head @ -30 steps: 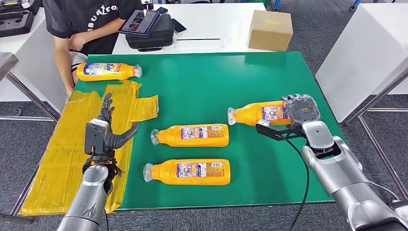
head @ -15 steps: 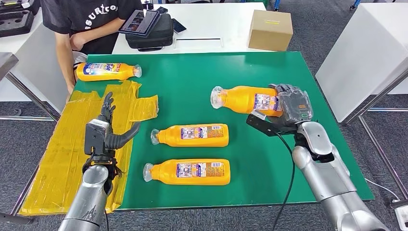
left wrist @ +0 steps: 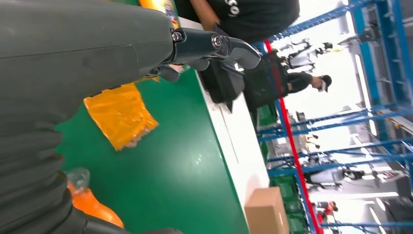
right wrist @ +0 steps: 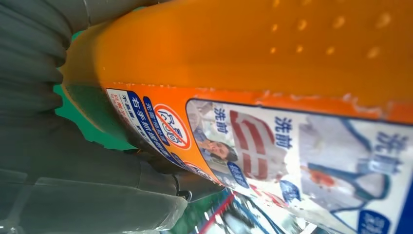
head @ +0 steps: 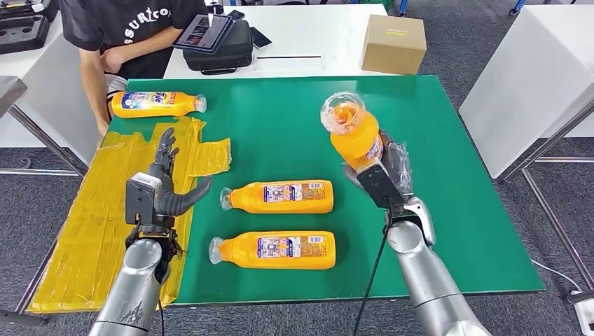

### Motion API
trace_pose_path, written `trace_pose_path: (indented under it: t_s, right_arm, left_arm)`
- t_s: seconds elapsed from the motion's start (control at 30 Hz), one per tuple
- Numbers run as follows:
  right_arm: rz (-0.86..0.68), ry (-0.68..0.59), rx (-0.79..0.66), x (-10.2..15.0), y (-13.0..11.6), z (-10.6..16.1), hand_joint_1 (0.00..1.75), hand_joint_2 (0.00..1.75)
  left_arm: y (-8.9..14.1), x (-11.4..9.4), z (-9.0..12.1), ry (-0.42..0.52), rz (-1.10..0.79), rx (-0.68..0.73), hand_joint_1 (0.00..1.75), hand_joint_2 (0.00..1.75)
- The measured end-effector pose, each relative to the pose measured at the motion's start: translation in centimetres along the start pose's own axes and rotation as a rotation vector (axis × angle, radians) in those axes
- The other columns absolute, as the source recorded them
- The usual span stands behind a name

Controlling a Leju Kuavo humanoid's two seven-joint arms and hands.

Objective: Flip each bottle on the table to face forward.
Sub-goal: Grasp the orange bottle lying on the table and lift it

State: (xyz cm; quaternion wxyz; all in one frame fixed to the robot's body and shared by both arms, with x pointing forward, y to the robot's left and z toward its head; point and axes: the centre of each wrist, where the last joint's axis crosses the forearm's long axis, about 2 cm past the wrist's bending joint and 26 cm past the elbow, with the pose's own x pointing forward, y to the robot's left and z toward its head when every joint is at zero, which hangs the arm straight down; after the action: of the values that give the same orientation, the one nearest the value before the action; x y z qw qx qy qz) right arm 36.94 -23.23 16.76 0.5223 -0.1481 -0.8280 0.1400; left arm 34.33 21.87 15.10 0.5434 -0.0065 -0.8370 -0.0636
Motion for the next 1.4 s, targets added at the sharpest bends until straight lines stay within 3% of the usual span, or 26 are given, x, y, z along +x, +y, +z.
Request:
trace_pose_path:
  t_s: [0.37, 0.9, 1.4]
  right_arm:
    - [-0.172, 0.052, 0.044, 0.0, 3.5, 0.4, 1.75, 1.75]
    - [-0.429, 0.076, 0.347, 1.7, 9.9, -2.3, 1.75, 1.75]
    - [-0.442, 0.085, 0.395, 2.3, 11.3, -2.5, 1.75, 1.75]
  left_arm:
    - [-1.0, 0.9, 0.0, -0.028, 0.025, -0.032, 0.0, 1.75]
    - [-3.5, 2.0, -0.5, -0.049, 0.095, -0.122, 0.0, 1.75]
    - [-3.7, 2.2, -0.7, -0.055, 0.102, -0.128, 0.0, 1.75]
